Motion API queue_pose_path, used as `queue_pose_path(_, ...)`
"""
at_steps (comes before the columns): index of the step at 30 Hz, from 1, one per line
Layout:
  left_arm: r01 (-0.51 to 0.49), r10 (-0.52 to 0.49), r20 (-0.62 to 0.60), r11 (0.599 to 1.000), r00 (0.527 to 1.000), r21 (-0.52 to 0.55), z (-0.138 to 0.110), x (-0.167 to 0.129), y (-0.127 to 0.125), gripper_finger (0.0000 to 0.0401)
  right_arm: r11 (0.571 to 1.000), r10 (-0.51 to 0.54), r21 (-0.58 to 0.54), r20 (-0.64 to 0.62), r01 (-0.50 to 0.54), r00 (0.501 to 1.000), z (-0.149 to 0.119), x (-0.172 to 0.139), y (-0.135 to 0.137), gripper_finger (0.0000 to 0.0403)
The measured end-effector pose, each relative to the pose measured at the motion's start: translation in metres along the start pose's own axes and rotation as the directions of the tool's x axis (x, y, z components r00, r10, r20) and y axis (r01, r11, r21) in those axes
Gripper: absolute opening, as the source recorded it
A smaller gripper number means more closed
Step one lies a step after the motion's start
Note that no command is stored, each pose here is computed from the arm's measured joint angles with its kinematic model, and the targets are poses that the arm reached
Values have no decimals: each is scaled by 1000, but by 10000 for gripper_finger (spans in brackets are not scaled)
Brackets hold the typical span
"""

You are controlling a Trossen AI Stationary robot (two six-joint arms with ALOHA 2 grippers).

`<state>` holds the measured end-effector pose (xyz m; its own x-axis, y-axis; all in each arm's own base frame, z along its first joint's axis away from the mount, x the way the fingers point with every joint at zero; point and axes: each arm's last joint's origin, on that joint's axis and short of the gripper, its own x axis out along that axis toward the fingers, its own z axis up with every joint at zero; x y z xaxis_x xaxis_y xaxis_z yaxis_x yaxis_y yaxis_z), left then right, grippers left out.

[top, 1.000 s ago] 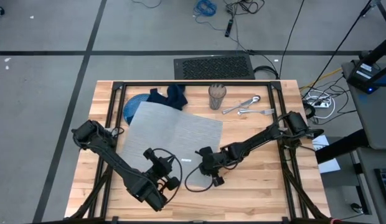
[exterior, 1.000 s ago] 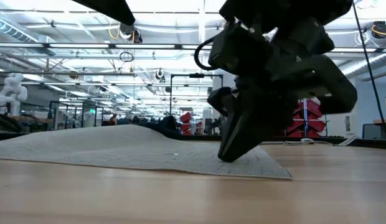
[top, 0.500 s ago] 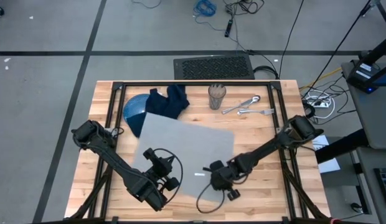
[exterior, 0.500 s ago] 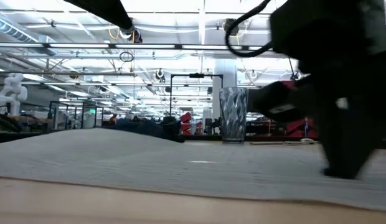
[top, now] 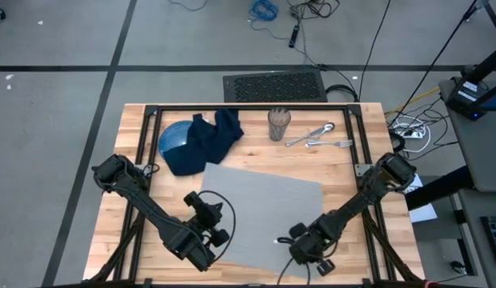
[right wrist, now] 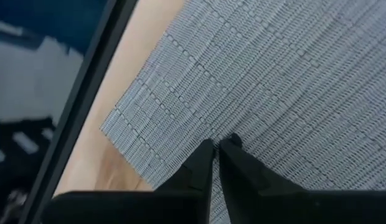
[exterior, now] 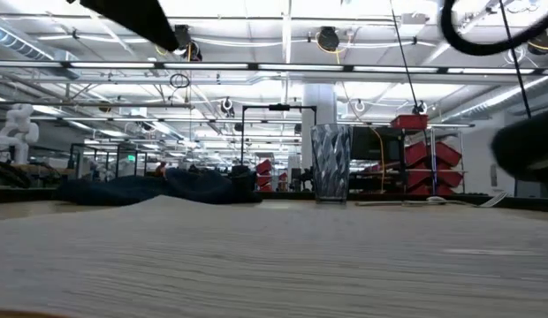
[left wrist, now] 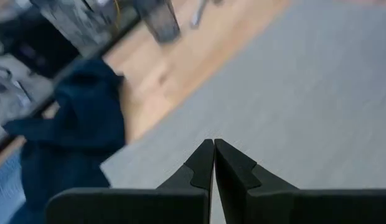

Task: Set table place
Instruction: Prepare the gray placemat

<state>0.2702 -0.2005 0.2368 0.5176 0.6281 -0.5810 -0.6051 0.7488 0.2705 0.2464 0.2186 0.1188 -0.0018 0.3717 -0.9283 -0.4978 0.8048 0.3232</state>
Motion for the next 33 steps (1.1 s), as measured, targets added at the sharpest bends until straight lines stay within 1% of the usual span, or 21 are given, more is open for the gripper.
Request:
queue_pose_path(2,29,-27,-60,999,998,24,-1,0,-2,0,1000,-3,5,-38,3,999,-5,-2,5,15)
queue_pose_path(5,115,-106,-147,992,983,54,0,3,-8,0,1000,-13,-9,-72,12,997,-11,-4,11,15)
queue_pose_path(9,242,-217,-241,967,946,79,4,7,-16,0,999,-26,-35,-87,23,996,-14,-3,15,15)
queue_pose_path(12,309,-275,-286,948,918,80,5,14,-20,0,998,-34,-55,-108,28,994,-16,-4,15,15)
queue_pose_path(17,404,-350,-402,913,846,55,-9,32,-23,0,995,-56,-94,-149,42,987,-20,-5,14,15)
queue_pose_path(21,463,-410,-443,886,798,14,-27,45,-26,0,994,-60,-99,-148,46,987,-20,-5,14,15)
queue_pose_path(23,502,-453,-443,865,773,-9,-32,49,-29,0,993,-63,-106,-147,48,987,-20,-5,14,15)
queue_pose_path(26,508,-462,-456,861,761,-26,-39,54,-28,0,992,-69,-113,-146,53,987,-20,-5,14,15)
queue_pose_path(29,496,-460,-473,866,751,-55,-43,56,-27,0,992,-71,-118,-145,54,987,-20,-5,13,15)
queue_pose_path(31,500,-466,-489,863,737,-69,-45,56,-27,0,991,-72,-121,-145,54,987,-20,-5,13,15)
queue_pose_path(33,520,-486,-504,850,714,-83,-48,57,-30,0,991,-74,-122,-145,56,987,-19,-5,12,15)
